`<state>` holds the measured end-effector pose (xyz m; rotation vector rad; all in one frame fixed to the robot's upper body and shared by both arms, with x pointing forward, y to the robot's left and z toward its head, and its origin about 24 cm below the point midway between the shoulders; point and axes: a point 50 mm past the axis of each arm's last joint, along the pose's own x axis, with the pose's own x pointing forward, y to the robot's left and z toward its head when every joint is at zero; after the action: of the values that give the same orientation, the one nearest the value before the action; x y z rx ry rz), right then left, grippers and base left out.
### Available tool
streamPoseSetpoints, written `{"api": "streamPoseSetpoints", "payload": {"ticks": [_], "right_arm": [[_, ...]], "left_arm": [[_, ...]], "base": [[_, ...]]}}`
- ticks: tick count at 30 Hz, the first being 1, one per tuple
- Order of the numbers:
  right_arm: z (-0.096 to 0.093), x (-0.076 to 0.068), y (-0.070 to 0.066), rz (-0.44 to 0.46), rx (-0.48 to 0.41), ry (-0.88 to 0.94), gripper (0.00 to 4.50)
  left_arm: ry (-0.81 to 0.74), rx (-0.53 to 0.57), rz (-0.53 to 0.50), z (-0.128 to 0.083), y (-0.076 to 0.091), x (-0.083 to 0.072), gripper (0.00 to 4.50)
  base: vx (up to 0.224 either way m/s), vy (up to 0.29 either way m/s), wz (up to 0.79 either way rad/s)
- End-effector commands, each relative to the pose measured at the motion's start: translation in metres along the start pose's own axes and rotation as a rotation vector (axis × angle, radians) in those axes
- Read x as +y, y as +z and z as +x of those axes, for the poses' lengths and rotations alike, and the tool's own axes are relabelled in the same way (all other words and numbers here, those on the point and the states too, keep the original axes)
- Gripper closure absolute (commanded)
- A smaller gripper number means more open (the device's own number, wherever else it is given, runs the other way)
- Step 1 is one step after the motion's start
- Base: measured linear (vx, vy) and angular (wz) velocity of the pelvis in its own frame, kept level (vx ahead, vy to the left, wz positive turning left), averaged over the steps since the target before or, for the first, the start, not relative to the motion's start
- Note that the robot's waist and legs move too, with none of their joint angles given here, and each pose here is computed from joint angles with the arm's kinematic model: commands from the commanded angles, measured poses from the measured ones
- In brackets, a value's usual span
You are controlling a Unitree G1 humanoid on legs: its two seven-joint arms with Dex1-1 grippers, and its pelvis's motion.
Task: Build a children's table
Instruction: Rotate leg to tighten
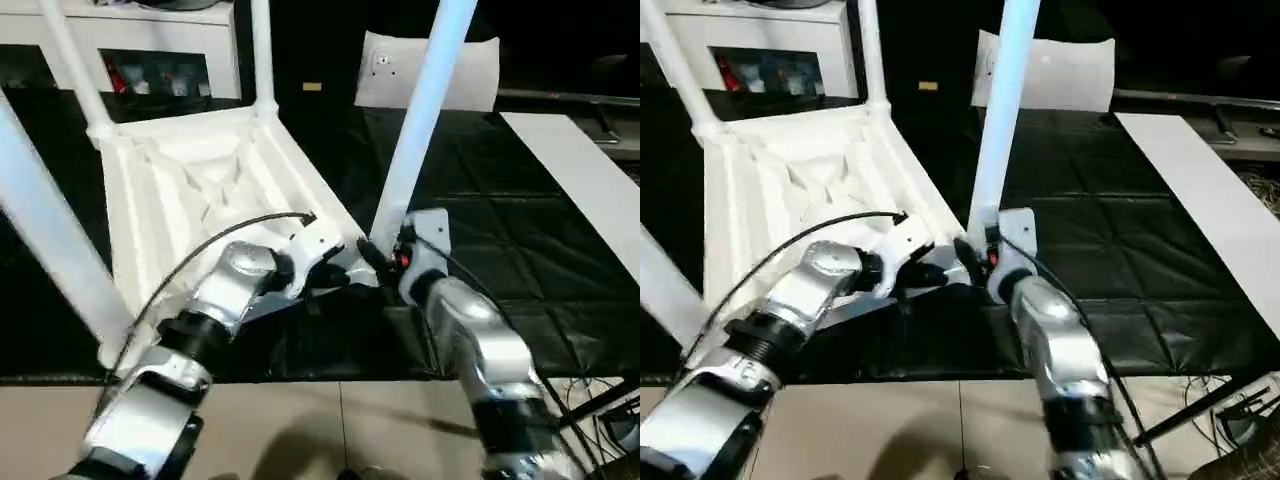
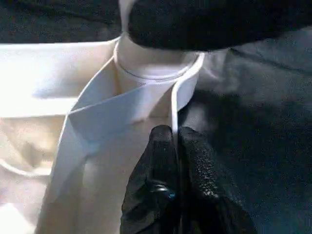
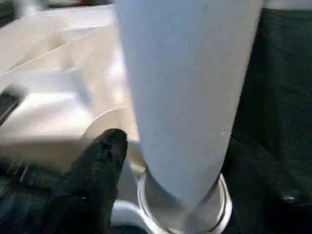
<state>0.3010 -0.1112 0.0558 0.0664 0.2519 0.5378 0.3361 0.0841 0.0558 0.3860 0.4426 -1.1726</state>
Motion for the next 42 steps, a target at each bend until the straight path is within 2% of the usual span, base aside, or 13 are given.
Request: {"api": "streamPoseSetpoints", "payload": {"ticks": [1,3,5,6,7,10,12,13,17,20,23,24,42], "right_arm": [[0.003,0.015,0.005,-0.015,-0.027,0.124,1.07],[-0.011,0.003,0.006,-0.051,-0.024,0.223,0.96],[-0.014,0.001,0.005,-0.066,-0.016,0.252,0.80],[-0.019,-0.002,0.004,-0.094,0.002,0.296,0.80],[-0.025,-0.007,0.002,-0.142,0.036,0.358,0.58],[-0.034,-0.015,0.002,-0.170,0.072,0.457,0.43],[-0.037,-0.016,0.003,-0.172,0.078,0.495,0.36],[-0.042,-0.017,0.003,-0.198,0.106,0.587,0.36],[-0.048,-0.017,0.001,-0.219,0.158,0.721,0.36],[-0.049,-0.017,0.003,-0.208,0.163,0.770,0.69],[-0.050,-0.017,0.006,-0.190,0.163,0.826,0.82],[-0.050,-0.017,0.007,-0.181,0.167,0.859,1.06],[-0.048,-0.014,0.007,-0.147,0.185,0.935,2.35]], "left_arm": [[-0.083,-0.109,0.090,0.003,0.019,-0.008,4.50],[-0.186,-0.072,0.153,-0.008,0.008,-0.008,4.50],[-0.212,-0.063,0.165,-0.011,0.006,-0.009,4.50],[-0.239,-0.058,0.182,-0.014,0.004,-0.008,4.50],[-0.285,-0.043,0.199,-0.019,0.002,-0.007,4.50],[-0.368,-0.019,0.236,-0.026,-0.001,-0.007,4.50],[-0.398,-0.008,0.245,-0.028,-0.001,-0.007,4.50],[-0.462,0.013,0.271,-0.032,-0.001,-0.008,4.50],[-0.541,0.039,0.322,-0.033,0.000,-0.010,4.50],[-0.585,0.046,0.331,-0.033,0.000,-0.012,4.50],[-0.630,0.054,0.348,-0.033,-0.001,-0.014,4.50],[-0.648,0.064,0.358,-0.033,-0.001,-0.015,4.50],[-0.659,0.080,0.376,-0.034,-0.001,-0.012,4.50]], "base": [[0.000,0.000,0.00],[0.000,0.000,0.00],[0.000,0.000,0.00],[0.000,0.000,0.00],[0.000,0.000,0.00],[0.000,0.000,0.00],[0.000,0.000,0.00],[0.000,0.000,0.00],[0.000,0.000,0.00],[0.000,0.000,0.00],[0.000,0.000,0.00],[0.000,0.000,0.00],[0.000,0.000,0.00]]}}
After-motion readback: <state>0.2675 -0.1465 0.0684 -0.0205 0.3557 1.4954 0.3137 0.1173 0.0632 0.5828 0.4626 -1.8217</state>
